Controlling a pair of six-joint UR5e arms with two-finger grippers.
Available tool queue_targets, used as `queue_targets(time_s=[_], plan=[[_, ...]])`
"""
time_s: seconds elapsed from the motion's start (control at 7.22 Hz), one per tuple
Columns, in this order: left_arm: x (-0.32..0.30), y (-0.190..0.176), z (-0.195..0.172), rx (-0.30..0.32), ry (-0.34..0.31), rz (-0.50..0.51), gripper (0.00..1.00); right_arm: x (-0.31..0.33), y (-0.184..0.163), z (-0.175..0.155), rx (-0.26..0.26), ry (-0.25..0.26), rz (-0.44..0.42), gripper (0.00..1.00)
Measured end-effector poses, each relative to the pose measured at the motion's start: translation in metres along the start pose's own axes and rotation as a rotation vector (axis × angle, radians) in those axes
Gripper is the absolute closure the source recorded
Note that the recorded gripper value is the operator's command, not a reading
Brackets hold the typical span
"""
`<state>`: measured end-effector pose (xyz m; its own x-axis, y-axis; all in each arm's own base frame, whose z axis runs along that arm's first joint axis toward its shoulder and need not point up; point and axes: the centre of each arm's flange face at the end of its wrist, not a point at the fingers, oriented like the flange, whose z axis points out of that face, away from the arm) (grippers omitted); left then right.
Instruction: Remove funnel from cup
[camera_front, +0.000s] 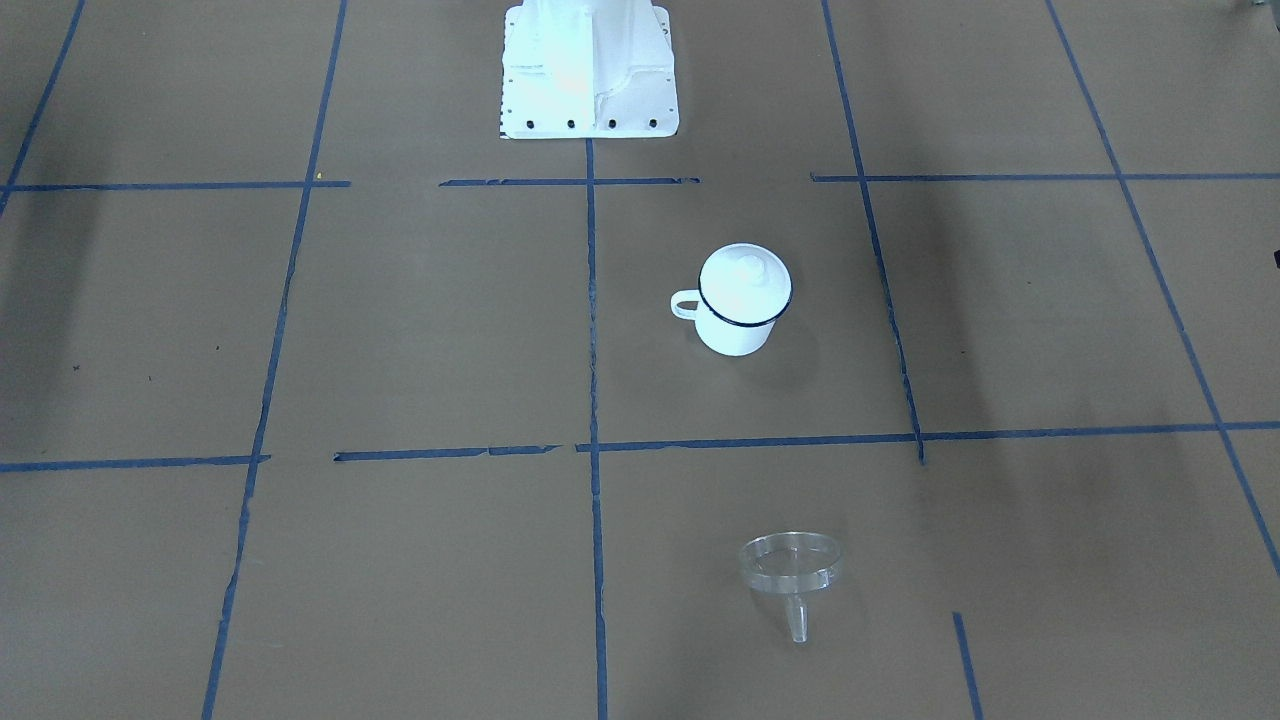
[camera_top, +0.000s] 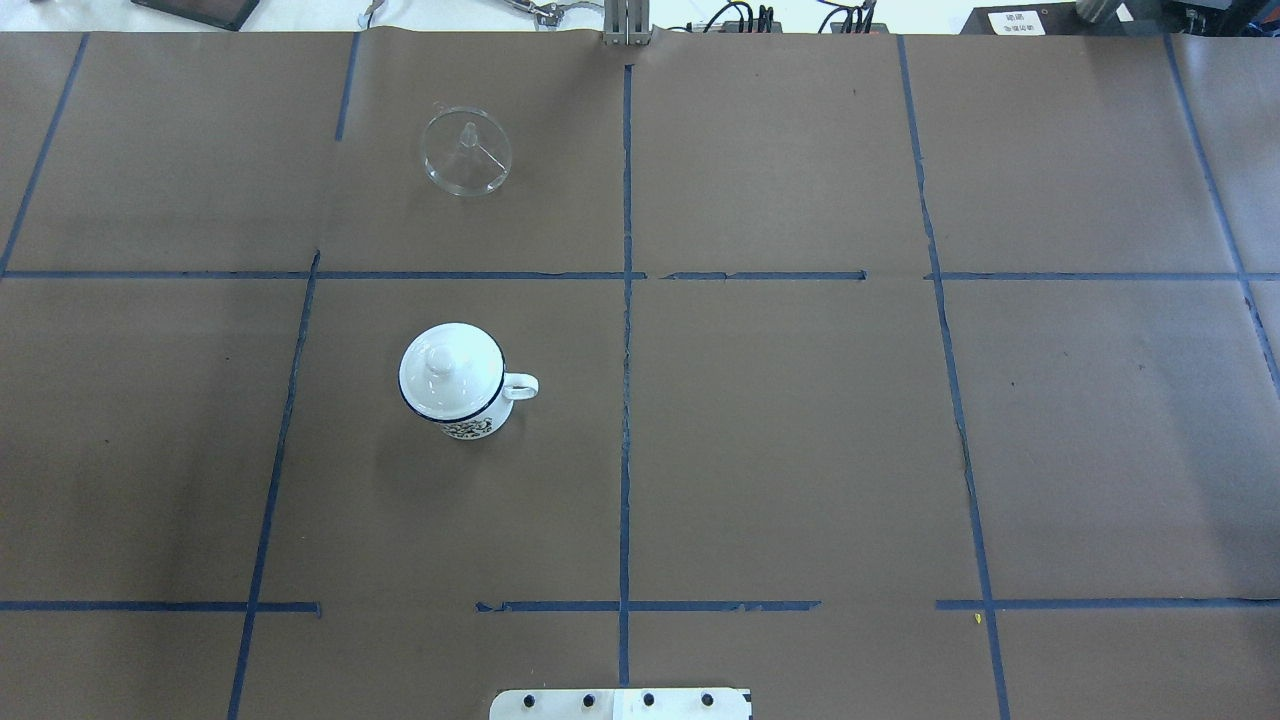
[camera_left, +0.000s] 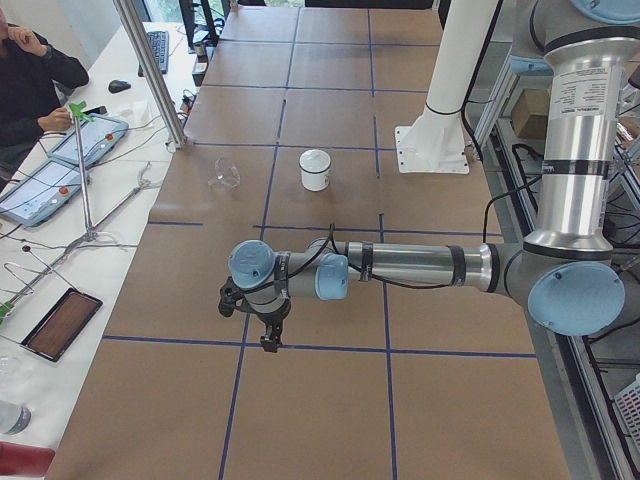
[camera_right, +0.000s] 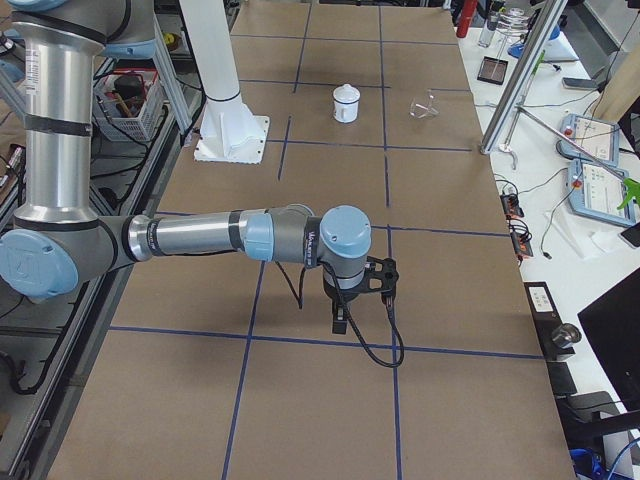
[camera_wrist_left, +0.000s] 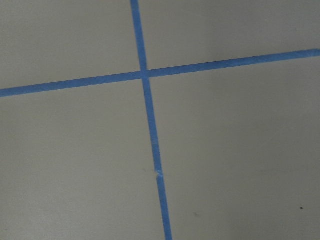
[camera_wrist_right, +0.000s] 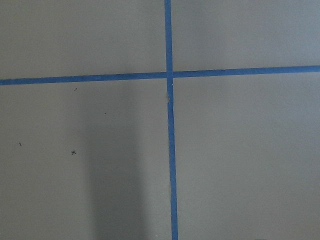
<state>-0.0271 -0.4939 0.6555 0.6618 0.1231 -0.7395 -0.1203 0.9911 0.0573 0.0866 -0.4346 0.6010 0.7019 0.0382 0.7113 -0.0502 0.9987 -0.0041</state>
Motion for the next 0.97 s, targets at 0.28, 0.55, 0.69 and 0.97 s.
queue_targets(time_s=[0.28, 0.55, 0.69, 0.97], plan=[[-0.007, 0.003, -0.009, 0.019, -0.004, -0.019, 0.0, 0.001, 0.0, -0.001, 0.003, 0.001, 0.002, 0.0], [-0.016, 0.006, -0.022, 0.046, -0.008, -0.037, 0.0, 0.002, 0.0, -0.003, 0.007, 0.001, 0.004, 0.0], [-0.017, 0.007, -0.024, 0.05, -0.009, -0.041, 0.0, 0.001, 0.001, -0.004, 0.009, 0.001, 0.002, 0.0], [-0.018, 0.007, -0.025, 0.051, -0.009, -0.044, 0.0, -0.001, 0.001, -0.007, 0.014, 0.001, 0.0, 0.0]])
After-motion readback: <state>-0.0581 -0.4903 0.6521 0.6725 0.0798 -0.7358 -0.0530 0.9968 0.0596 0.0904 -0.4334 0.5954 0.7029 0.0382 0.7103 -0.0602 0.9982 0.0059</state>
